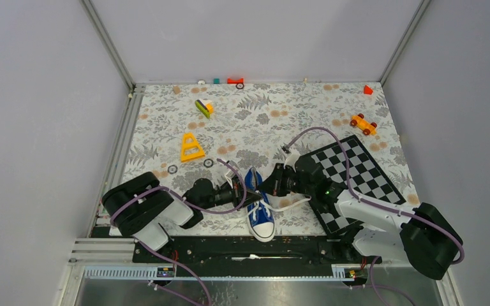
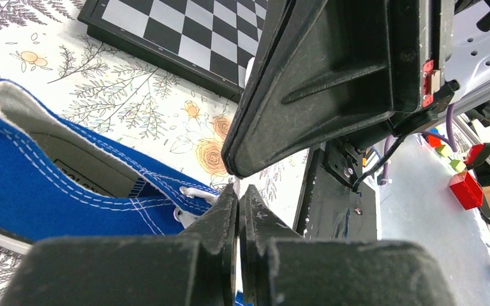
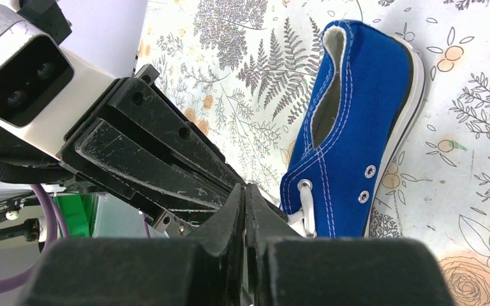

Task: Tie the shoes
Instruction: Adjust the shoelace on the shoelace.

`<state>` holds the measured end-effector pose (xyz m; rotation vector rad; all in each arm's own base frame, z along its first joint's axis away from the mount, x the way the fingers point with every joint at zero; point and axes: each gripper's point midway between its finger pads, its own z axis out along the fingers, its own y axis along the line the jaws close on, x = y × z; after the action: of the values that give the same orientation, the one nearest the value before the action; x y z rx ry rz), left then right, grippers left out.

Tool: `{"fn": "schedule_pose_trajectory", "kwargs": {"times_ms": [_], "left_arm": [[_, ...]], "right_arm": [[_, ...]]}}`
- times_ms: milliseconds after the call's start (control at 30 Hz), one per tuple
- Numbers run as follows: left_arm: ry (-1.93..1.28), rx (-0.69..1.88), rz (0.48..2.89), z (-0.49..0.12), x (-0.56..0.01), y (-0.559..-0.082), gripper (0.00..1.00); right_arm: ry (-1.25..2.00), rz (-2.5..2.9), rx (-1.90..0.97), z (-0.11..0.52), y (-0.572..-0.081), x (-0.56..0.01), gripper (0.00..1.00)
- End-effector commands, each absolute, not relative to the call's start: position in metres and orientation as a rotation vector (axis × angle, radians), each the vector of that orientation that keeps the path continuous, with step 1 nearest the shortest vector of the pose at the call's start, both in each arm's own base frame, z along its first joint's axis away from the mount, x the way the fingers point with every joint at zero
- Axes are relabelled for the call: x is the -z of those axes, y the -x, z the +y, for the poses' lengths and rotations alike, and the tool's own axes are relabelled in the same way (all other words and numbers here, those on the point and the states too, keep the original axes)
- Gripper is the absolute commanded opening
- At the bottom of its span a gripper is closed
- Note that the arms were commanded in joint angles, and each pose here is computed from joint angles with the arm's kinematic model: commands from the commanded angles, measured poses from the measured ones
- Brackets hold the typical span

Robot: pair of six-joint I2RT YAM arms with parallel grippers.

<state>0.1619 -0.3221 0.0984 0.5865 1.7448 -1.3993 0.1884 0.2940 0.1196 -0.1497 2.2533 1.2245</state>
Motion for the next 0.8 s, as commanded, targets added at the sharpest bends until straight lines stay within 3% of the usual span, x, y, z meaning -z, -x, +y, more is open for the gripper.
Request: {"fn": "schedule_pose_trajectory", "kwargs": {"times_ms": [0,100,200,767], "left_arm": [[-0.614,1.449,1.693,-0.326,-0.108,-0.157,0.02],[-0.605,1.443,1.698,-0.325,-0.108,-0.157,0.22],[-0.598,1.431,1.693,-0.324,-0.108,-0.158,0.28],[-0.567,1.425,1.676,-0.328,-0.109,-0.162,0.24]], "right_arm": [[0.062,2.125,-1.207,0.289,-0.208,-0.141,0.00],[0.060,2.123,-1.213,0.290,-0.209,-0.143,0.00],[0.054,2.122,-1.222,0.292,-0.209,-0.142,0.00],[-0.036,2.126,-1.235,0.288,-0.210,-0.131,0.00]]}}
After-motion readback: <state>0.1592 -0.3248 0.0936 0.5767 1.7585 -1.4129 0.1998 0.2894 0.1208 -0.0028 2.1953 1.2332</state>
